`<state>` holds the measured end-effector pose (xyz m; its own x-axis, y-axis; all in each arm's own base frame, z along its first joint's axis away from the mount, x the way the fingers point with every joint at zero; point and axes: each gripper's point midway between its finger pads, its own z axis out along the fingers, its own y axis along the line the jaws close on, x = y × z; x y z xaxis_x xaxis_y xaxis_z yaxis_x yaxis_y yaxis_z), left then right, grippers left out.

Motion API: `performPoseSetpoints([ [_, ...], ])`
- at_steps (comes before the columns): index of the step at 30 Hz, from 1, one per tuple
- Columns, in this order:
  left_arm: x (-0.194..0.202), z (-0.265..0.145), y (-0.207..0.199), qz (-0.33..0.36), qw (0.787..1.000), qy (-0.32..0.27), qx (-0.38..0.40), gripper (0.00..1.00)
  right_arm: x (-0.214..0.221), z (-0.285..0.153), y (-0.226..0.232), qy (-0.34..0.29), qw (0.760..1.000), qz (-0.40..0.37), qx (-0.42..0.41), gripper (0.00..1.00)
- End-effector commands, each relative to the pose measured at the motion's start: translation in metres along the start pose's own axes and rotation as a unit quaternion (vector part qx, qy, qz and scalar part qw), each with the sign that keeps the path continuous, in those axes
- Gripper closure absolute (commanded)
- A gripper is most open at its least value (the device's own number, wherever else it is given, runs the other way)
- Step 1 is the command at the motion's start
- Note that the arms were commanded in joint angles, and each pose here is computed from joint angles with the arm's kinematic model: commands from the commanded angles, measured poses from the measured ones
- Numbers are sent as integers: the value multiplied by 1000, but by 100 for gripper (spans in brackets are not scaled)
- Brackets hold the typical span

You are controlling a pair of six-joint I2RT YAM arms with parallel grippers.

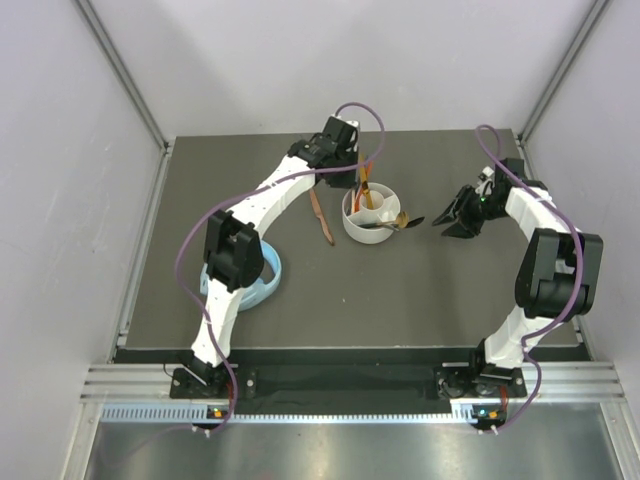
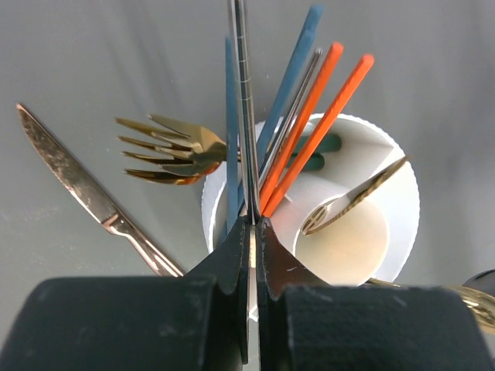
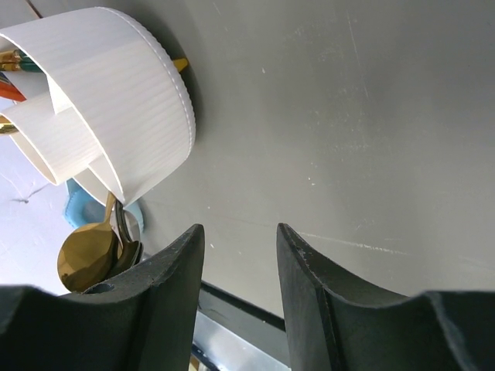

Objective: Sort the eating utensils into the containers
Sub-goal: Place the chopstick in the container.

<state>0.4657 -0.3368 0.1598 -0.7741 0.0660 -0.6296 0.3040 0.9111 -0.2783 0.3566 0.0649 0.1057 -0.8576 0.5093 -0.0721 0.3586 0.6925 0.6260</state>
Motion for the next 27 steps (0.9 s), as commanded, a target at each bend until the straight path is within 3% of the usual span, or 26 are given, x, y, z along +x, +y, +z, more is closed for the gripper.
performPoseSetpoints([
  [1, -8, -12, -13, 18, 999, -21, 20, 100, -7, -6, 13, -11, 1000, -25, -10, 57],
  [4, -5, -12, -14, 21, 999, -18, 18, 100, -7, -7, 12, -11, 1000, -27, -10, 57],
  [9, -3, -15, -10, 24, 1000, -19, 9, 89, -5, -7, 10, -11, 1000, -27, -8, 57],
  [13, 0, -17, -7, 23, 1000, -16, 3, 70, -3, -7, 9, -11, 1000, -27, -8, 57],
  [18, -11, -32, 1, 17, 999, -36, -24, 65, -1, -9, 10, -14, 999, -30, -9, 57],
  [22, -27, -49, 9, 8, 996, -71, -49, 65, 1, -10, 9, -14, 999, -30, -10, 57],
  [26, -61, -97, 14, -13, 985, -162, -57, 57, 3, -10, 9, -13, 999, -31, -11, 57],
  [27, -56, -100, 20, -24, 984, -162, -63, 57, 3, -10, 9, -13, 999, -31, -11, 57],
])
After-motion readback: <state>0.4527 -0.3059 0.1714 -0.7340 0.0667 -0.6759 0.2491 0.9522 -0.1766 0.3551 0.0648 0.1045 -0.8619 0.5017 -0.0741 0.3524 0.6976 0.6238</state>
